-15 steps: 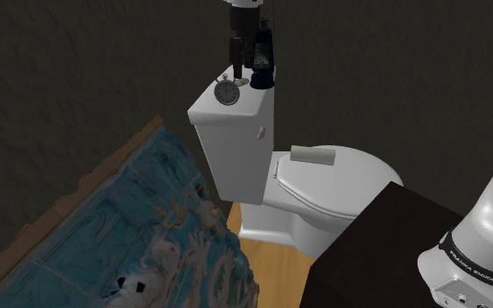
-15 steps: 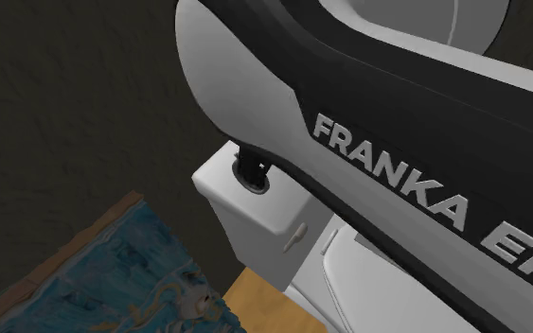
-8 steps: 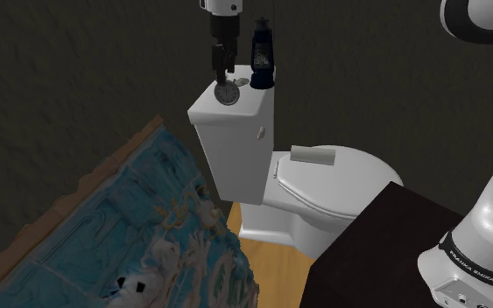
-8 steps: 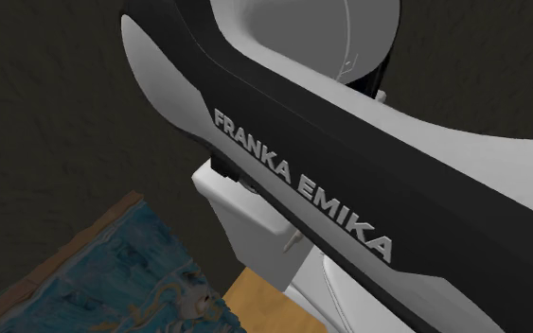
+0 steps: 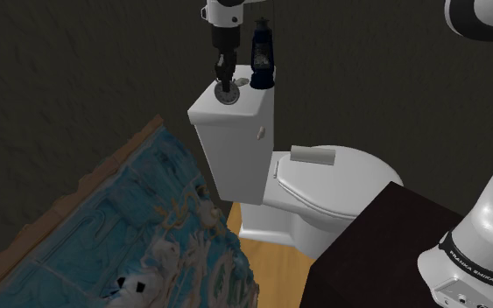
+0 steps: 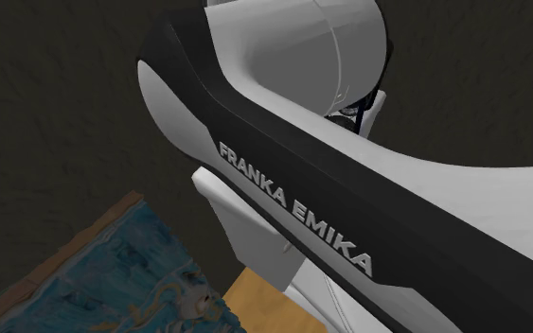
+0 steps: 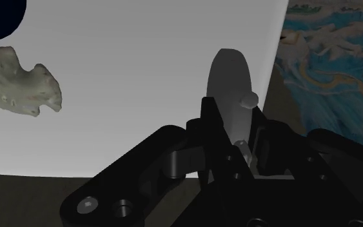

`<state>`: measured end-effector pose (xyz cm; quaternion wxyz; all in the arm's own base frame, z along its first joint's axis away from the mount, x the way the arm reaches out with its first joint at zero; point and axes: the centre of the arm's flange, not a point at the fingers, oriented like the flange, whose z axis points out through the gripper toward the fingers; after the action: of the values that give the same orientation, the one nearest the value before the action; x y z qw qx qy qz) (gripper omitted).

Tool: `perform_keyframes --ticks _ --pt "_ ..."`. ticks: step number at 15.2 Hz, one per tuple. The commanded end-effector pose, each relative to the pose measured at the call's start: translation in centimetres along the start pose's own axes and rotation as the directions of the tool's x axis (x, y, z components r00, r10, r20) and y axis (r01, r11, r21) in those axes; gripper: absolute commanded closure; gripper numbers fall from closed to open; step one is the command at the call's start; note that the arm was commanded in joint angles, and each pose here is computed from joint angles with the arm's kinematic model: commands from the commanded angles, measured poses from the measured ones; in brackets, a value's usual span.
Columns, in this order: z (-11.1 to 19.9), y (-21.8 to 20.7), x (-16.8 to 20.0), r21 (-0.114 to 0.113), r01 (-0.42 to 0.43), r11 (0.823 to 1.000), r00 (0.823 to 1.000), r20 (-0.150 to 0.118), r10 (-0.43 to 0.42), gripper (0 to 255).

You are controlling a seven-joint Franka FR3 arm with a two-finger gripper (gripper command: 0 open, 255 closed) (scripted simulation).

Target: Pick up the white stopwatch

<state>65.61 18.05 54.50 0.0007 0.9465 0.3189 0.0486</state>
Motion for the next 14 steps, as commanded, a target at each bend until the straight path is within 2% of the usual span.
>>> perform_keyframes --ticks 1,7,14 --pt "0.1 0.0 0.0 0.001 0.000 1.000 1.000 0.001 0.000 255" --pt "0.0 0.0 0.0 0.001 0.000 1.000 1.000 0.001 0.000 255" --pt "-3.6 0.1 0.4 0.001 0.000 1.000 1.000 0.001 0.000 255"
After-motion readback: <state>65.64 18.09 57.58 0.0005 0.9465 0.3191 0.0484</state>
